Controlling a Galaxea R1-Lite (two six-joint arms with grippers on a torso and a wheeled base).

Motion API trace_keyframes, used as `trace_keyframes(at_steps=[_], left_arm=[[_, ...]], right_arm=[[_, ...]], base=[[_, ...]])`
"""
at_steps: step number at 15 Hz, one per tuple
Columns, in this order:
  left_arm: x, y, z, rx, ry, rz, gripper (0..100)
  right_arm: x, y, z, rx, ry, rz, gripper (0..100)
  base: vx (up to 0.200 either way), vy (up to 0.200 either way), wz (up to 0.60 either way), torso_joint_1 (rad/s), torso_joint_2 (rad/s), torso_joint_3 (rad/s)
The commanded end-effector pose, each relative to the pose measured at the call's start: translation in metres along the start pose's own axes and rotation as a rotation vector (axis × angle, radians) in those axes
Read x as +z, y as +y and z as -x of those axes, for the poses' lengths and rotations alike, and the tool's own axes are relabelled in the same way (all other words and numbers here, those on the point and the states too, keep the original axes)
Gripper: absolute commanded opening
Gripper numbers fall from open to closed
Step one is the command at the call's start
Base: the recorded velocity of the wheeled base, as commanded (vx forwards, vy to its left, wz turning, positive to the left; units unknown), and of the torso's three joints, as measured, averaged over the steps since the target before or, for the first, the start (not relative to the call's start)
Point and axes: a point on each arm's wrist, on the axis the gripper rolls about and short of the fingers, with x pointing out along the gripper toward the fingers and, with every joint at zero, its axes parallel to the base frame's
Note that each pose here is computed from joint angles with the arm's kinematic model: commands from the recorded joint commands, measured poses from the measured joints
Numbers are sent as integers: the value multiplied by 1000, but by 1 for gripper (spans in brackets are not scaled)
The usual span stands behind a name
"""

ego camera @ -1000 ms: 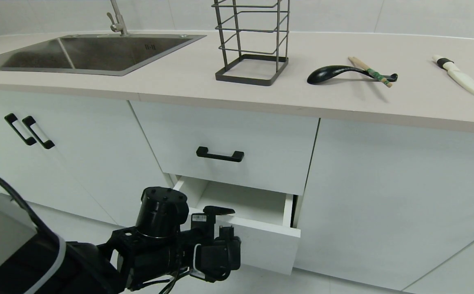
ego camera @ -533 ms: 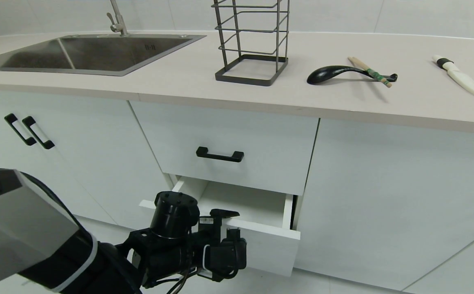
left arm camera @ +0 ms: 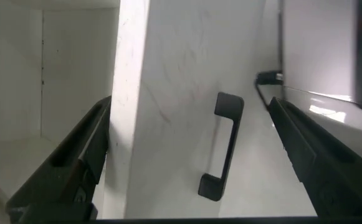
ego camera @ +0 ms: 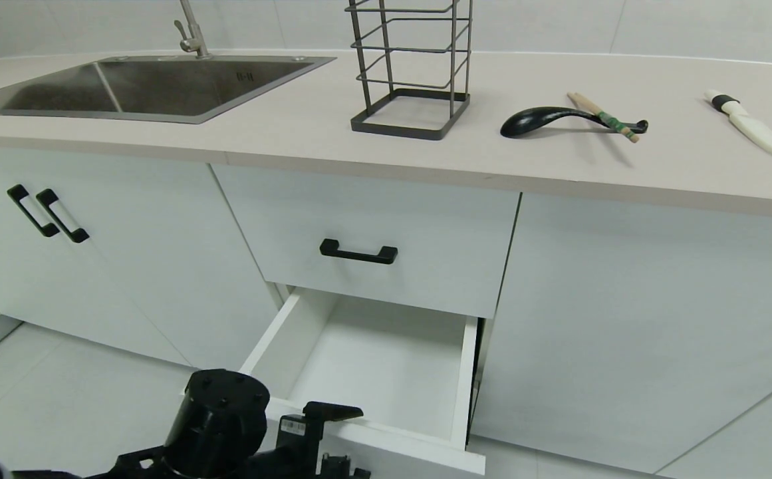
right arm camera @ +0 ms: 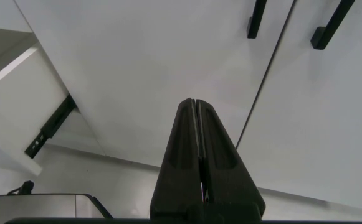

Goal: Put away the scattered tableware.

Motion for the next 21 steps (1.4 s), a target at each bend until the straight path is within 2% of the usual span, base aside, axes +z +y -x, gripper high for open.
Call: trace_keyframes(at_steps=[1, 5, 7, 9, 11, 12, 13, 14, 15, 16, 17, 18, 19, 20, 21], left_arm=[[5, -5, 11, 13, -30, -19, 100], [11, -5, 14, 20, -56, -36, 100], [21, -3, 24, 53, -111, -62, 100], [37, -3, 38, 84, -183, -106, 100], [44, -2, 49, 104, -217, -123, 100], [47, 2, 59, 139, -235, -121, 100], [53, 10, 70, 198, -265, -47, 100], [53, 10, 70, 198, -265, -47, 100], [64, 30, 85, 343, -278, 145, 100], [77, 53, 104, 496, -325, 366, 100], [81, 65, 113, 559, -360, 486, 100], [78, 87, 129, 643, -417, 665, 100], [73, 91, 133, 662, -417, 702, 100], [44, 96, 138, 673, -386, 824, 100], [26, 94, 140, 667, -372, 889, 100]], right_arm=[[0, 0, 0, 0, 2, 0, 0], [0, 0, 0, 0, 2, 0, 0], [0, 0, 0, 0, 2, 0, 0], [0, 0, 0, 0, 2, 0, 0], [0, 0, 0, 0, 0, 0, 0], [0, 0, 0, 0, 0, 0, 0], [0, 0, 0, 0, 2, 0, 0], [0, 0, 0, 0, 2, 0, 0], [0, 0, 0, 0, 2, 0, 0], [0, 0, 0, 0, 2, 0, 0], [0, 0, 0, 0, 2, 0, 0], [0, 0, 0, 0, 0, 0, 0], [0, 0, 0, 0, 2, 0, 0], [0, 0, 0, -1, 2, 0, 0], [0, 0, 0, 0, 2, 0, 0]], base=[[0, 0, 0, 0, 0, 0], [0, 0, 0, 0, 0, 0], [0, 0, 0, 0, 0, 0], [0, 0, 0, 0, 0, 0], [0, 0, 0, 0, 0, 0], [0, 0, 0, 0, 0, 0], [0, 0, 0, 0, 0, 0], [0, 0, 0, 0, 0, 0], [0, 0, 0, 0, 0, 0], [0, 0, 0, 0, 0, 0], [0, 0, 0, 0, 0, 0], [0, 0, 0, 0, 0, 0], [0, 0, 0, 0, 0, 0], [0, 0, 0, 0, 0, 0], [0, 0, 0, 0, 0, 0]])
